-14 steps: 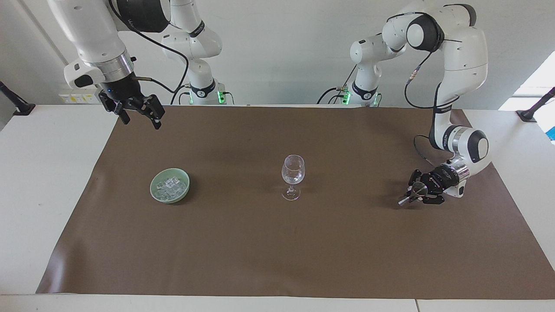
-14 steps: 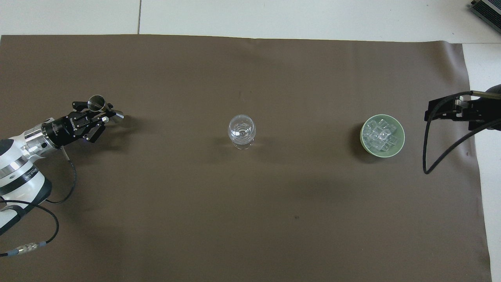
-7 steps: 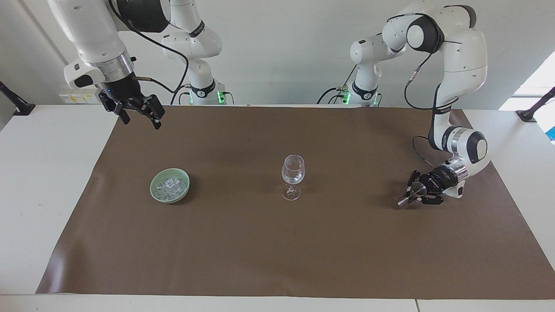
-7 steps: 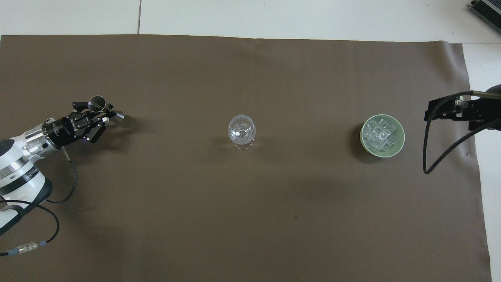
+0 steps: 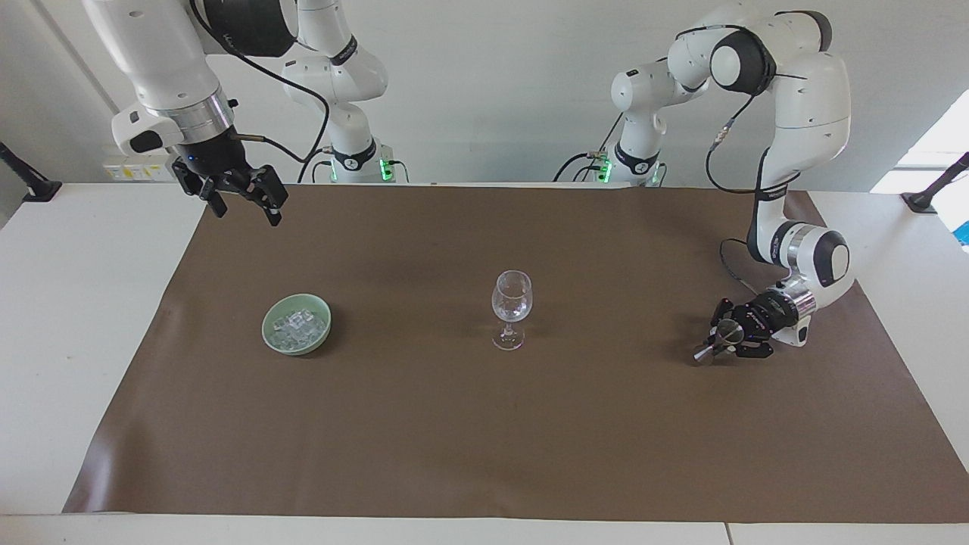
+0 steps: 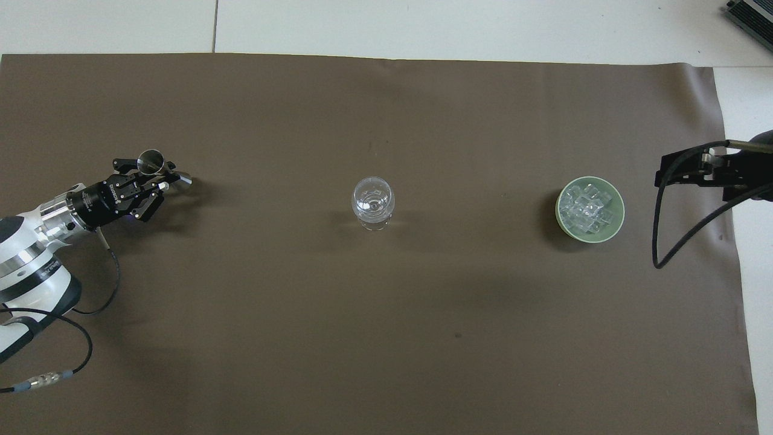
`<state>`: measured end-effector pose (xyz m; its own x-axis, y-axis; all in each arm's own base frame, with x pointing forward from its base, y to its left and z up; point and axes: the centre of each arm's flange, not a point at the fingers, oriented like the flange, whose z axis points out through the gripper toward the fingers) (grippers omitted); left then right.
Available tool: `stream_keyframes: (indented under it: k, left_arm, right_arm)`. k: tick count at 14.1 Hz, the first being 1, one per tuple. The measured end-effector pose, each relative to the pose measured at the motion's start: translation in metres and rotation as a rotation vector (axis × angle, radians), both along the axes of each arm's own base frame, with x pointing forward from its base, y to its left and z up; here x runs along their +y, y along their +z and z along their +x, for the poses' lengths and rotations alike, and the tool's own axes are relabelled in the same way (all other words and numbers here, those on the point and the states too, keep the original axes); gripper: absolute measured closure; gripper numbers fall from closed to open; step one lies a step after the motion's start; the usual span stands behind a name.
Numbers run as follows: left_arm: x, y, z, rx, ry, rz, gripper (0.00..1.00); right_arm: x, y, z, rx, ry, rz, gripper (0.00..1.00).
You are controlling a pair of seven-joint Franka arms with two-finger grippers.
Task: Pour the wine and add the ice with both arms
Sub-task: 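Open the left gripper to release the silver cup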
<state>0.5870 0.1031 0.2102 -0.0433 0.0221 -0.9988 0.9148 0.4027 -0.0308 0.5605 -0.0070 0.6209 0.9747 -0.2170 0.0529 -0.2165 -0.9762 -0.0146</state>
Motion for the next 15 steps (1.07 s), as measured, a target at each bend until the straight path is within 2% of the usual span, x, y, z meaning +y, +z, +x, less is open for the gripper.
stream_keyframes:
  k: [8, 15]
  left_arm:
    - [0.007, 0.001, -0.001, -0.042, -0.024, 0.045, 0.78]
    - [0.013, 0.0, -0.003, -0.046, -0.025, 0.057, 0.79]
  right_arm:
    - [0.0, 0.0, 0.0, 0.0, 0.0, 0.0, 0.0]
    - [0.0, 0.0, 0.0, 0.0, 0.0, 0.0, 0.0]
